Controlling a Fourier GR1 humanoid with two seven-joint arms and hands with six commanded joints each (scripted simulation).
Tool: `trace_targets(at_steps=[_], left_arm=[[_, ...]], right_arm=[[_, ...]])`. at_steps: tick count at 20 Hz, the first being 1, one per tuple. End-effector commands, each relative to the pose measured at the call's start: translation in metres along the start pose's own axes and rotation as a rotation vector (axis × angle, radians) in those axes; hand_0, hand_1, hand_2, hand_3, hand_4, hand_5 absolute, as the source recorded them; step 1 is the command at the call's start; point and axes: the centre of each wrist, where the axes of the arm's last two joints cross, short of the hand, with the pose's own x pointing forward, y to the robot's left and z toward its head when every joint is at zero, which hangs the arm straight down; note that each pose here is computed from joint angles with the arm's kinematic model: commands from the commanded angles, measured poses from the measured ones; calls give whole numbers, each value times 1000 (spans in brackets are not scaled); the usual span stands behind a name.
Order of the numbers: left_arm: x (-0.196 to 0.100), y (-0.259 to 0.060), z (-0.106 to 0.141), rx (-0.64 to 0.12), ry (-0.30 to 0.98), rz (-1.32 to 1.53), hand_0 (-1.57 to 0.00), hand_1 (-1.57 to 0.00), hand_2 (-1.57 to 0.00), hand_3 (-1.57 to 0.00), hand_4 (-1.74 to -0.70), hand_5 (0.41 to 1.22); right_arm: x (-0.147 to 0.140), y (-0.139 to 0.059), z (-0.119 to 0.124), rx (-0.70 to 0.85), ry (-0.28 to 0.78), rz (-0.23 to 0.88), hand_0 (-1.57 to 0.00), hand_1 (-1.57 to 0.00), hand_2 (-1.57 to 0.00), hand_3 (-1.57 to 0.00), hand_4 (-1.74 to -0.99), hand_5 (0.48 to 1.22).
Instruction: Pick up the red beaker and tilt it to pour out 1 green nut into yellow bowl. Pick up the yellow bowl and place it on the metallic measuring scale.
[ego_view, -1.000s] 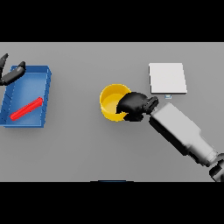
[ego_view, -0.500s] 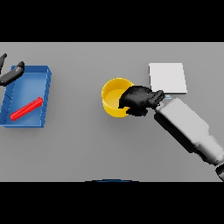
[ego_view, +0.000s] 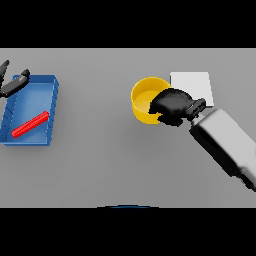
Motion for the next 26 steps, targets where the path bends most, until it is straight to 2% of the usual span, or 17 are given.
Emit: trace_targets(at_steps=[1, 4, 12, 18, 22, 26], left_arm=[[3, 3, -1, 1, 4, 6, 1, 1, 1, 1, -812, 710], [5, 3, 1, -2, 16, 19, 1, 1, 1, 1, -831, 728], [6, 4, 9, 3, 31, 21, 1, 1, 1, 1, -852, 760], [5, 3, 8, 9, 62, 26, 1, 1, 1, 1, -863, 784], [10, 2, 7, 4, 64, 10, 1, 1, 1, 1, -858, 804], [8, 1, 6, 0, 72, 6, 1, 1, 1, 1, -851, 802]], right_arm=[[-7, -6, 2, -12, 20, 5, -1538, -1569, -1488, -1190, -1740, 1220], [-31, -13, 13, -78, 83, 5, -1554, -1570, -1517, -1166, -1741, 1220], [-91, -12, 16, -149, 257, -41, -1568, -1571, -1553, -1154, -1741, 1221], [-123, 14, 13, -149, 323, -102, -1570, -1571, -1475, -1206, -1741, 1221], [-129, 23, 4, -131, 337, -136, -1571, -1571, -1398, -1342, -1741, 1221], [-133, 32, -1, -118, 359, -157, -1571, -1571, -1380, -1392, -1741, 1221]])
